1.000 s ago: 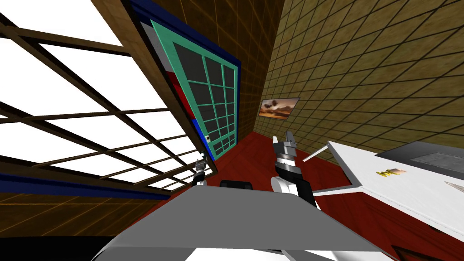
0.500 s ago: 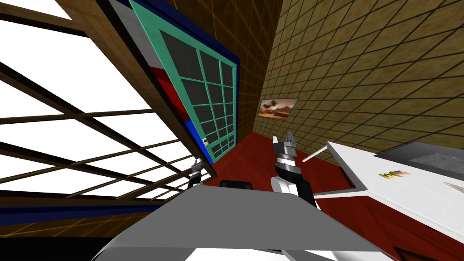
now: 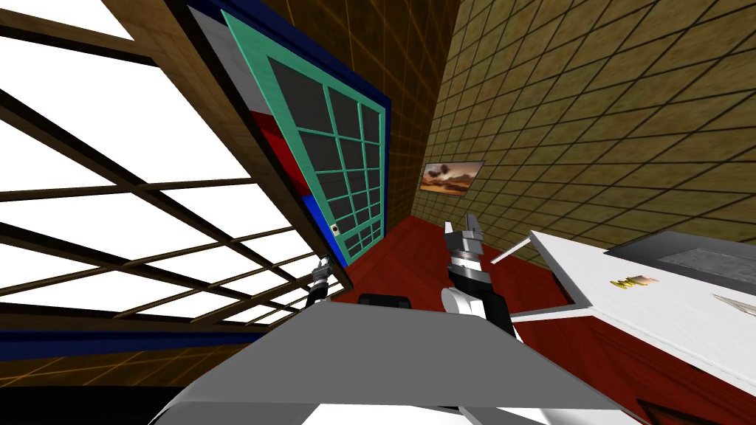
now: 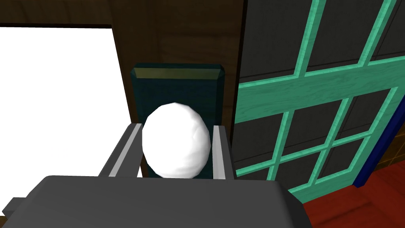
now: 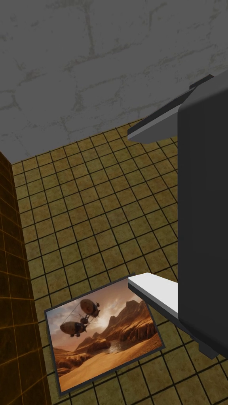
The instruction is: Pull the door open
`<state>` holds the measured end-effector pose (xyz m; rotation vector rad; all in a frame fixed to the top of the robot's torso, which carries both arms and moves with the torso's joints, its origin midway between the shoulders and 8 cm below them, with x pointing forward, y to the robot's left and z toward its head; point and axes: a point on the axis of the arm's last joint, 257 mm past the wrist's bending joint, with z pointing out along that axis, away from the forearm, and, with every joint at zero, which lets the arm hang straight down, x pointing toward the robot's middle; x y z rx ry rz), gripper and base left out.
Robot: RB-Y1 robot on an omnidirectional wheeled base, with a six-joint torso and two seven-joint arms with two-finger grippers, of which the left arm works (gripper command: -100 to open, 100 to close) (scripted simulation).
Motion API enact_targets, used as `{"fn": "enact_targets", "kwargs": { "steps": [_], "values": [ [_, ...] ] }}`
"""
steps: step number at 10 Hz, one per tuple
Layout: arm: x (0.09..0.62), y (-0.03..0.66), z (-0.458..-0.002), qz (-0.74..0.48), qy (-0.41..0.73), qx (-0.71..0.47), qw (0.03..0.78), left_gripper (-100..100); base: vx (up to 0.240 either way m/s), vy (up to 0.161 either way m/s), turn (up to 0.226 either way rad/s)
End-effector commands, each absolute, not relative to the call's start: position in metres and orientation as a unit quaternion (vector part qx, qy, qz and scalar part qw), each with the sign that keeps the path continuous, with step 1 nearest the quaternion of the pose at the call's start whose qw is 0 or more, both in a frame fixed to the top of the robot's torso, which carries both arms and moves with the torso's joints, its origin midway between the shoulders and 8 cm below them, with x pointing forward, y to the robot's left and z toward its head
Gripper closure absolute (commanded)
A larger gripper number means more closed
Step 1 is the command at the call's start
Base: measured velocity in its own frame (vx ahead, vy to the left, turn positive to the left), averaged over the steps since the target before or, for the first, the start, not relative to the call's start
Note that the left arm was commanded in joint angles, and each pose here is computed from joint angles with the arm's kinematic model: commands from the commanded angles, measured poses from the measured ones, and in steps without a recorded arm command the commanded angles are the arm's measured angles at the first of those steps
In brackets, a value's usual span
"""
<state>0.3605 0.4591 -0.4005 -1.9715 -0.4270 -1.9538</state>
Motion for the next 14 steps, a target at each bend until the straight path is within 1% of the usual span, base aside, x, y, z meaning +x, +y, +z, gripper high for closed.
{"fn": "enact_targets", "kwargs": {
  "steps": [1,8,10,14],
  "values": [
    [0.361,0.454,-0.399,-0.690,-0.141,-0.693,0.155,100,-0.135,-0.002,-0.114],
    [0.359,0.431,-0.398,-0.699,-0.105,-0.699,0.106,100,-0.251,0.010,-0.103],
    [0.353,0.428,-0.403,-0.696,-0.100,-0.704,0.101,100,-0.118,0.002,-0.056],
    [0.345,0.421,-0.400,-0.701,-0.079,-0.704,0.081,100,-0.214,0.023,-0.102]
  ]
}}
